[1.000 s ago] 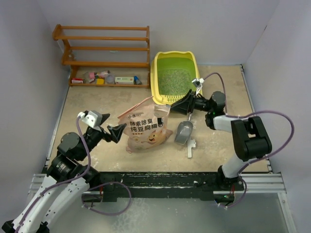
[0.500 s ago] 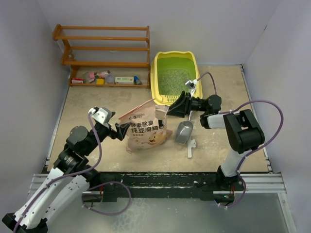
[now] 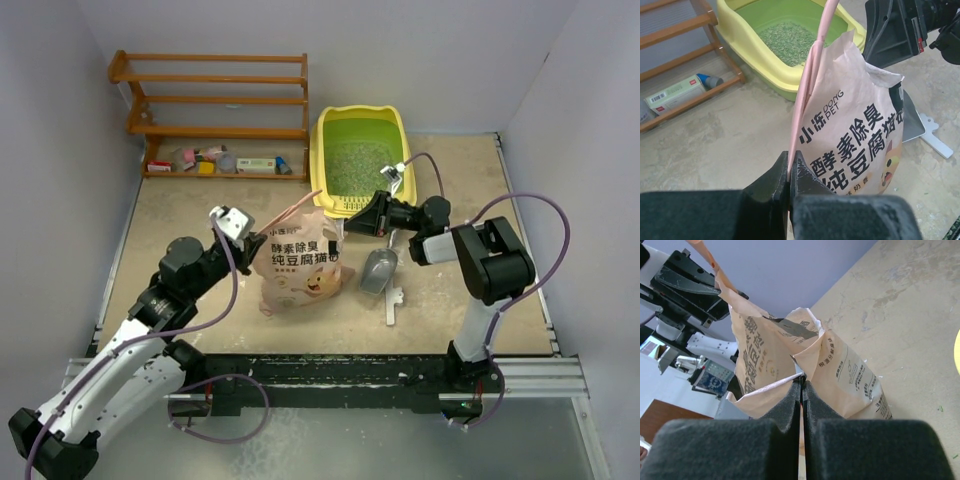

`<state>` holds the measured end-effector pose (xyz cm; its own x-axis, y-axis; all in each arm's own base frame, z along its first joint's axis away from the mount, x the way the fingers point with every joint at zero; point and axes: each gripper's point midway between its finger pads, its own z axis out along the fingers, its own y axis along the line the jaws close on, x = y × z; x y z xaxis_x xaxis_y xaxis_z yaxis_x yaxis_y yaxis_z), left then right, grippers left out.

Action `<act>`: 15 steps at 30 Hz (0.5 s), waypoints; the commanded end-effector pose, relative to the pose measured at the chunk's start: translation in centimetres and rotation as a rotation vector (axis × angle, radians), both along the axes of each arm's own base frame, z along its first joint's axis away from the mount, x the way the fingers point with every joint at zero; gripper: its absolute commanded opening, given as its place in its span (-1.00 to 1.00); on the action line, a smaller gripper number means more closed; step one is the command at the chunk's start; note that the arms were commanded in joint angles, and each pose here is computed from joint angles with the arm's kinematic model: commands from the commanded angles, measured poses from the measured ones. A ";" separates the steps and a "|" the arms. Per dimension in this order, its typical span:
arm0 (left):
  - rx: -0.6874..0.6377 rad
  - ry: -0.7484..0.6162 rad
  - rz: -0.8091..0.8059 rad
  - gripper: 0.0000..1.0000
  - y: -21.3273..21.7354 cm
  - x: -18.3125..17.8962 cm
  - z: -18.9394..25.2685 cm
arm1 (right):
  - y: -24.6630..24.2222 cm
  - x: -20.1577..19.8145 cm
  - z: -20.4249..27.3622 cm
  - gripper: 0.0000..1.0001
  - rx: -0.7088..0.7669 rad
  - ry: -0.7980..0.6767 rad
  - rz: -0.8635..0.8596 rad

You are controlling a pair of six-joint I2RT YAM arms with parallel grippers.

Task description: Fill the litter box with clean litter

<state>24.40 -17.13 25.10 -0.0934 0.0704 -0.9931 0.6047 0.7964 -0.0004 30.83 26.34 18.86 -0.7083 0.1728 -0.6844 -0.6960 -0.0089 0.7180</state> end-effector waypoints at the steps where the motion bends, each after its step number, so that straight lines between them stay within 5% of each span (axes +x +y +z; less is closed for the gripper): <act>1: -0.014 -0.222 0.048 -1.00 0.8 1.7 8.2 | -0.3 0.2 3.2 -1.00 0.053 -0.068 -0.042; 11: 0.050 -0.341 0.088 -1.00 2.9 8.0 15.2 | -2.7 1.5 10.2 -1.00 0.100 -0.160 -0.140; 15: 0.052 -0.321 0.105 -1.00 3.2 9.7 14.6 | -3.5 2.1 9.5 -1.00 0.060 -0.138 -0.190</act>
<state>32.64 -14.80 29.47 -0.0996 0.2051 -0.9737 0.5565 0.8227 0.1163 31.76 24.07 24.47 -0.6751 0.2627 -0.6894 -0.7071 0.0358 0.7062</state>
